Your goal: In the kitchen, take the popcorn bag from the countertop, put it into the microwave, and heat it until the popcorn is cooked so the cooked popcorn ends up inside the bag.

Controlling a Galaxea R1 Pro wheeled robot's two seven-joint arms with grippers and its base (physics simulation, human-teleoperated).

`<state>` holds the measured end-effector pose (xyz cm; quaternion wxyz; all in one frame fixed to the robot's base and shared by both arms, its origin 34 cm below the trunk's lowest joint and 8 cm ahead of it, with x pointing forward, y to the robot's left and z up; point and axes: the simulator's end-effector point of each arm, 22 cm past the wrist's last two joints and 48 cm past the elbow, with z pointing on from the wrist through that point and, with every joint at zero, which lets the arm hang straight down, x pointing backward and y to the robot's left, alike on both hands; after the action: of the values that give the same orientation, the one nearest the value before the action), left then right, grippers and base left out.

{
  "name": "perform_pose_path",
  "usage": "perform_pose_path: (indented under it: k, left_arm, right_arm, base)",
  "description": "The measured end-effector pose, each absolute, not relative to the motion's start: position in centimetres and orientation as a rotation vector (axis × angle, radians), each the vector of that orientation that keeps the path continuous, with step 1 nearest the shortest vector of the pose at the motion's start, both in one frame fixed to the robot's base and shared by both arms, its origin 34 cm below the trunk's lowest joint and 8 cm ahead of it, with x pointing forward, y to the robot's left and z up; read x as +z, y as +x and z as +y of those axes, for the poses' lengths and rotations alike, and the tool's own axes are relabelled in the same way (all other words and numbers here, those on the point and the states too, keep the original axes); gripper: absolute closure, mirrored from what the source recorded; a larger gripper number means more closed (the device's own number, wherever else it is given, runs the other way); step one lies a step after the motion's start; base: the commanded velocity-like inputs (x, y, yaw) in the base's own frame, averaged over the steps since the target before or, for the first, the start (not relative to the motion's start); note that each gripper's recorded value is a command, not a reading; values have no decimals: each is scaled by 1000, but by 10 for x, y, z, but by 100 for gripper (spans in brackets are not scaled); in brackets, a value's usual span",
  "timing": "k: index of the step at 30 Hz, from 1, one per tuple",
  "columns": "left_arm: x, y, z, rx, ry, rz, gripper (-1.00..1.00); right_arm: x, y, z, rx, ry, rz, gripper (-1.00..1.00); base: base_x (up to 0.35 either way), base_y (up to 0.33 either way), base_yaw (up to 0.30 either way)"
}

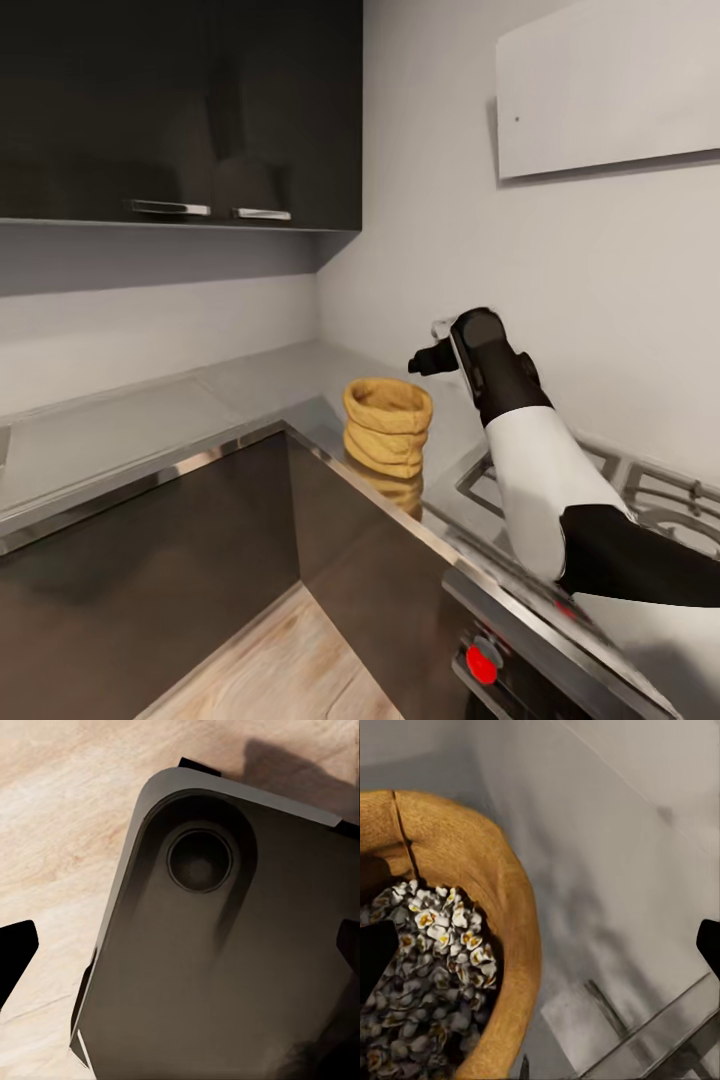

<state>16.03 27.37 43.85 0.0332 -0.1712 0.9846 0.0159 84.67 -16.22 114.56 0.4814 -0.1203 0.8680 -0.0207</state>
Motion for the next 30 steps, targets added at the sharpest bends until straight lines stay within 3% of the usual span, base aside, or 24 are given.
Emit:
perform_pose_path:
  k: [8, 30]
  left_arm:
    - [438, 160, 273, 47, -526, 3030, -100]
    - [438, 161, 273, 47, -524, 3030, -100]
  right_arm:
    - [1141, 847, -162, -44, -293, 2126, -100]
    - [1093, 844, -159, 19, -288, 2244, -100]
  base:
    - [236, 0, 0]
    - [4, 0, 0]
